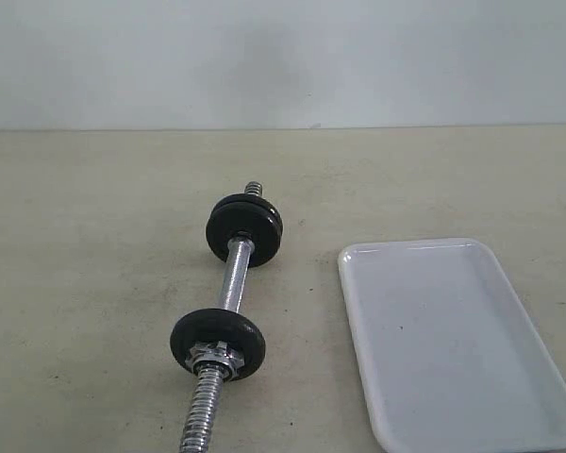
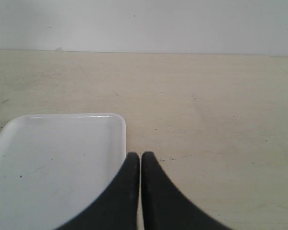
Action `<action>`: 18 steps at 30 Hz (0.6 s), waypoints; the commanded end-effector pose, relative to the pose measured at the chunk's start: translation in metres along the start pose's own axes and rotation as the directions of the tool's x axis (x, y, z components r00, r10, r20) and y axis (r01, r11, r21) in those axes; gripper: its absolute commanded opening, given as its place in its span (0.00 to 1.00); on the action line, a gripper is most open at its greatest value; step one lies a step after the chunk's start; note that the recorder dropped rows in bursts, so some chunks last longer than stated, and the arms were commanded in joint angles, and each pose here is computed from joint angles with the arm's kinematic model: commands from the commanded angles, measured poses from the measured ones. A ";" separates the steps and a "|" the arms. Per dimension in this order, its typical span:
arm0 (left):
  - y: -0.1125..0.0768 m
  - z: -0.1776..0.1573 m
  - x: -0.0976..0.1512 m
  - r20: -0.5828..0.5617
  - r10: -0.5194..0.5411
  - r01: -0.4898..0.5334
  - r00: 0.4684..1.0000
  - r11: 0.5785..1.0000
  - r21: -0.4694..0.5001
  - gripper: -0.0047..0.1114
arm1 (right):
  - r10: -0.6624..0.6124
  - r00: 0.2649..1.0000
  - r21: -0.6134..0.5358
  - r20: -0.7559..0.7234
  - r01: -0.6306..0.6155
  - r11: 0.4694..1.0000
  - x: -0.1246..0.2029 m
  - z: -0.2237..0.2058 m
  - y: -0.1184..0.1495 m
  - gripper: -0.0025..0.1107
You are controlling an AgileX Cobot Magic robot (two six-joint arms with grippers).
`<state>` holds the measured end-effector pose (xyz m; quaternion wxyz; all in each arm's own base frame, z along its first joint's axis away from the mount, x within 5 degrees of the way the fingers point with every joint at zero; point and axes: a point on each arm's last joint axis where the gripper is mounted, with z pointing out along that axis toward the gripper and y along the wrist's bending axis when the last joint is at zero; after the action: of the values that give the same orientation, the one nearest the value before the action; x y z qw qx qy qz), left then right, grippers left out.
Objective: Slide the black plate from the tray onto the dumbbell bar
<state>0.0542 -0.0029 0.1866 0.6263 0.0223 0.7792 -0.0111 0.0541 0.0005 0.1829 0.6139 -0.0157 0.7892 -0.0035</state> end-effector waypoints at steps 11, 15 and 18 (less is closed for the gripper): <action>0.000 0.000 0.001 -0.003 -0.002 0.002 1.000 1.000 -0.004 0.08 | -0.004 1.000 0.004 0.009 0.004 1.000 -0.001 0.000 0.000 0.02; 0.000 0.000 0.001 -0.003 -0.002 0.002 1.000 1.000 -0.004 0.08 | -0.004 1.000 0.004 0.018 0.004 1.000 -0.002 0.000 0.000 0.02; 0.000 0.000 0.001 -0.003 -0.002 0.002 1.000 1.000 -0.004 0.08 | -0.004 1.000 0.004 0.014 0.004 1.000 -0.001 0.000 0.000 0.02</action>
<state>0.0542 -0.0029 0.1866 0.6263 0.0223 0.7792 -0.0111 0.0541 0.0005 0.1829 0.6139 -0.0157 0.7892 -0.0035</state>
